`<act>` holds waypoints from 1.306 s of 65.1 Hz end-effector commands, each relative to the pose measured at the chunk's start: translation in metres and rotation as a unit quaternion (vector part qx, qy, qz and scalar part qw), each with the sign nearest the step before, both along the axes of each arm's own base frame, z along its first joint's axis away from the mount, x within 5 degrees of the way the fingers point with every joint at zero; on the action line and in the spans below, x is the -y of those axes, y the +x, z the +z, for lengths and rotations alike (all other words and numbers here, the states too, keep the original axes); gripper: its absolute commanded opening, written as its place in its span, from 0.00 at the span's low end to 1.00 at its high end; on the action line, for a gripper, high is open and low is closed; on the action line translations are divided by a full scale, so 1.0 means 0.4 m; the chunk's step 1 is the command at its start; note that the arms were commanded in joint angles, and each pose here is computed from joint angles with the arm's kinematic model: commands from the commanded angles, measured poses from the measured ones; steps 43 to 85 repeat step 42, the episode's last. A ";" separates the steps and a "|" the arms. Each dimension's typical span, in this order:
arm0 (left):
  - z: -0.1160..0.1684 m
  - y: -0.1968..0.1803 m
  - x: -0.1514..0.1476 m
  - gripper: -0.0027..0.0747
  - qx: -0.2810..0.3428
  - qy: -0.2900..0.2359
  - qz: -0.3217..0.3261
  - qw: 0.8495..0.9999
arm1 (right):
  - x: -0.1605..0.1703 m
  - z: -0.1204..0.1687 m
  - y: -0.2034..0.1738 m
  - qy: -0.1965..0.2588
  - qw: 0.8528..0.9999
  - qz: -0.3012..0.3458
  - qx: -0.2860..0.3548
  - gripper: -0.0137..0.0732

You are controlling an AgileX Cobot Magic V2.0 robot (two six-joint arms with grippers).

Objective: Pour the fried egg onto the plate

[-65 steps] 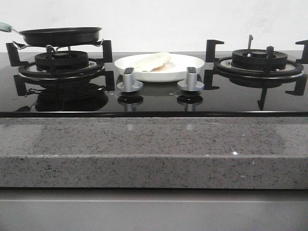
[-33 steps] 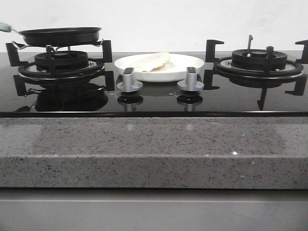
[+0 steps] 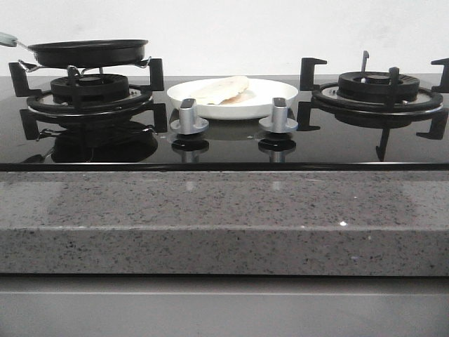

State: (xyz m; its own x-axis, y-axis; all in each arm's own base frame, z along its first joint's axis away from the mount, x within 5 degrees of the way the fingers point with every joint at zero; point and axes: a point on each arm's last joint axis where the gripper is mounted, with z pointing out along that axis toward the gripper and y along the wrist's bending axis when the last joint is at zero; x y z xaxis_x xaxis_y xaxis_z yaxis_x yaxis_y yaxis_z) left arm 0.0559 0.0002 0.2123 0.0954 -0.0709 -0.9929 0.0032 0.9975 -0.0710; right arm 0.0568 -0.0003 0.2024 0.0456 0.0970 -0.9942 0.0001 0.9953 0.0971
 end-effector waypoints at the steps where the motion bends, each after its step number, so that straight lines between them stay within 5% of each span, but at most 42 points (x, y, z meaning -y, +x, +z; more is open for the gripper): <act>1: 0.017 -0.006 0.001 0.01 0.047 -0.008 -0.004 0.999 | -0.001 0.025 -0.007 0.003 0.999 0.002 0.054 0.08; 85: 0.017 -0.006 0.001 0.01 0.047 -0.008 -0.004 0.999 | -0.001 0.025 -0.007 0.008 0.999 0.002 0.053 0.08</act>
